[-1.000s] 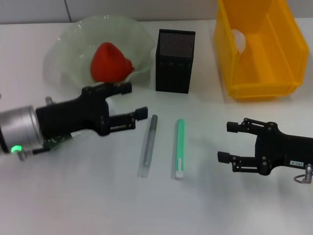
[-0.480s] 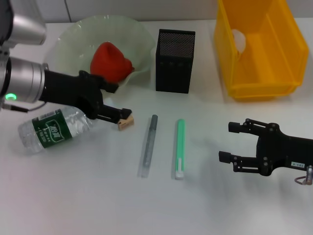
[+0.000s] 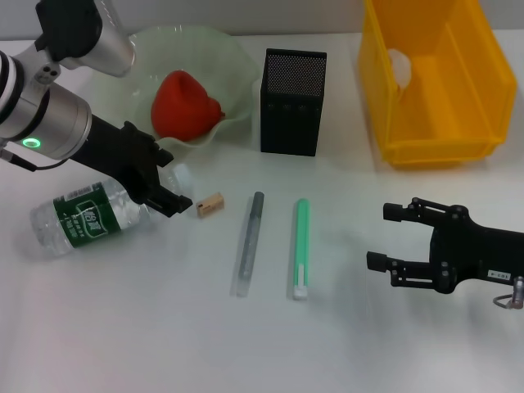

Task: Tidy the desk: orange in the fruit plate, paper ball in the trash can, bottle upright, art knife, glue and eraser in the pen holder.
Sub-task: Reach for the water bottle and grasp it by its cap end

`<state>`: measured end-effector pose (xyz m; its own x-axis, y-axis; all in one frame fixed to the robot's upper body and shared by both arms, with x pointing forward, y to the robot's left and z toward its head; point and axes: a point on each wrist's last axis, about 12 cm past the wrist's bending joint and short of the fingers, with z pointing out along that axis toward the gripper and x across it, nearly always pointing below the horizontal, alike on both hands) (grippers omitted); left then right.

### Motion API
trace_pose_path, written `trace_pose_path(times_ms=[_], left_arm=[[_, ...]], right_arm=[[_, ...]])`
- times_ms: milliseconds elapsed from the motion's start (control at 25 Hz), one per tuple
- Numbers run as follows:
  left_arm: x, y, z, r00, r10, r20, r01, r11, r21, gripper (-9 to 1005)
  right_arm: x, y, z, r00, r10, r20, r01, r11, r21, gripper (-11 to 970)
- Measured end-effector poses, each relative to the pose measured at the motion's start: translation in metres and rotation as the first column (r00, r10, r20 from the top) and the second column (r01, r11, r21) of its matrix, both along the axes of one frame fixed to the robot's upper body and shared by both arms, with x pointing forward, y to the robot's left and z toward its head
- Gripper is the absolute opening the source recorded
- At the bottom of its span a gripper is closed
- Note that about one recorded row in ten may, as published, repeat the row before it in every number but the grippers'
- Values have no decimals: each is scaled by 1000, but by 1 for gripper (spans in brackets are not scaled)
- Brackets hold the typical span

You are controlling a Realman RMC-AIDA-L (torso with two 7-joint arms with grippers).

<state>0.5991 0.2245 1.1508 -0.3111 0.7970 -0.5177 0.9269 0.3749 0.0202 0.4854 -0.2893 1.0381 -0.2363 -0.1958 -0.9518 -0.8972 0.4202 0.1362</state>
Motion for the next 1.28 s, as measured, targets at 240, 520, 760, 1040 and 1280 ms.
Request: trace_pose_path(times_ms=[240, 520, 760, 1040, 1280], left_arm=[[3, -2, -3, 1000, 12, -2, -12, 1000, 22, 760], [7, -2, -13, 1000, 27, 7, -27, 998, 51, 759], [9, -5, -18, 1000, 21, 4, -21, 998, 62, 758], [8, -10, -23, 1000, 1, -8, 0, 997, 76, 756], [8, -14, -28, 1000, -12, 3, 12, 995, 95, 755]], right_arm=[[0, 0, 0, 1000, -4, 4, 4, 1000, 6, 824], [-1, -1, 0, 1000, -3, 7, 3, 1000, 5, 824], [-3, -1, 0, 1000, -2, 6, 2, 1000, 7, 824], [-5, -1, 0, 1000, 8, 7, -8, 1000, 17, 824], [-6, -1, 1, 1000, 11, 8, -11, 1000, 21, 824]])
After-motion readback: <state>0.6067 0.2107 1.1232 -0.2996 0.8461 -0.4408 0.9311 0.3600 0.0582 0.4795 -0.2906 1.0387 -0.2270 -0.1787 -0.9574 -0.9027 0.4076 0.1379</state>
